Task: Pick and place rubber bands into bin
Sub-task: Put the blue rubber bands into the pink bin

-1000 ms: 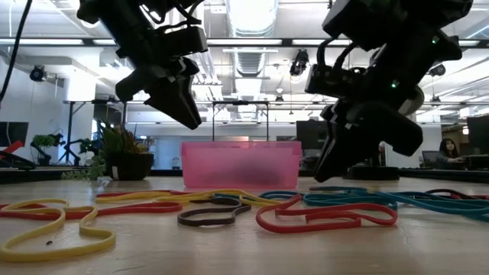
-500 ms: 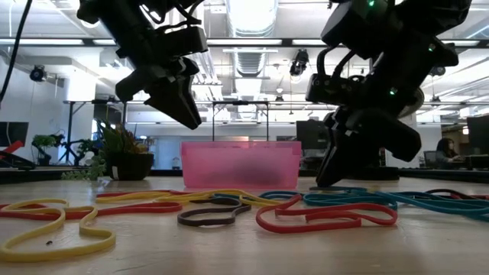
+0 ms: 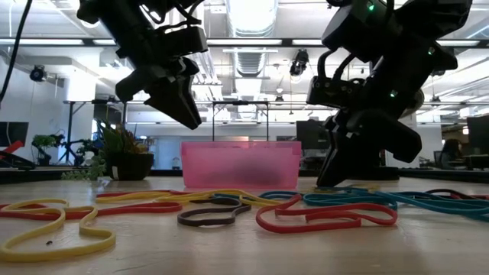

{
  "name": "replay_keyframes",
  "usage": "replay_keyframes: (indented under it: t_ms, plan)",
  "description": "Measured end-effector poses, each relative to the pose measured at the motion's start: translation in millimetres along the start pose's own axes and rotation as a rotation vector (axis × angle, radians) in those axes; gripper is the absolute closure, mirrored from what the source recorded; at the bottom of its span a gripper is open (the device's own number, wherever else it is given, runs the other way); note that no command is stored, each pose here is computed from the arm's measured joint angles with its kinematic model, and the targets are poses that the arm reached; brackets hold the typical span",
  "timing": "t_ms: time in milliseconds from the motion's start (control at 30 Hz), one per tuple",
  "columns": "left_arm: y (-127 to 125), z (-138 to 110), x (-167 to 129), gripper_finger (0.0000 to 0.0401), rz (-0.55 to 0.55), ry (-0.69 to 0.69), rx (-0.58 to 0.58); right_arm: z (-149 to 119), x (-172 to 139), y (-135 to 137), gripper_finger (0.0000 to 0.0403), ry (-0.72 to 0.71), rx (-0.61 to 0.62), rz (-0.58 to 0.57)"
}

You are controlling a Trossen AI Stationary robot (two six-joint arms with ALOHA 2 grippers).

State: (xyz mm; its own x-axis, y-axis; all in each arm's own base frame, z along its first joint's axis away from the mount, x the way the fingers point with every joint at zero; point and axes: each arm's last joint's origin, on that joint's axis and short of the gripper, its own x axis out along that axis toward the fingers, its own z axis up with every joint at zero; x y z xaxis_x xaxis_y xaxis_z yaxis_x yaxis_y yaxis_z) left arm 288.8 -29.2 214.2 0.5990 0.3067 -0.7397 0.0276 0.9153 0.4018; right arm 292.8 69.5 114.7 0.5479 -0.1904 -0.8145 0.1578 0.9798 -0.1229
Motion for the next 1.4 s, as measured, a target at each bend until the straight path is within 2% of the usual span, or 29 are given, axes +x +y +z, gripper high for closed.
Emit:
replay_keyframes:
  t_ms: [267, 633, 867, 1100, 1233, 1400]
  plan:
    - [0, 0, 0, 0.0324, 0.0, 0.0, 0.0, -2, 0, 0, 0.0389, 0.005, -0.017, 0.001]
    - [0, 0, 0, 0.0324, 0.0, 0.0, 0.0, -1, -2, -1, 0.0394, 0.004, -0.049, -0.007]
    - [0, 0, 0, 0.0324, -0.001, 0.001, 0.001, 15, -18, 3, 0.0394, -0.048, -0.079, 0.013]
    - [0, -1, 0, 0.0324, -0.002, 0.008, 0.004, 40, -50, 11, 0.0394, -0.158, -0.15, 0.052]
    - [-1, -1, 0, 0.0324, -0.003, 0.01, 0.001, 55, -70, 10, 0.0394, -0.249, -0.192, -0.016]
    - [-1, -2, 0, 0.0324, -0.004, 0.022, -0.008, 76, -87, 1, 0.0394, -0.331, -0.252, -0.163]
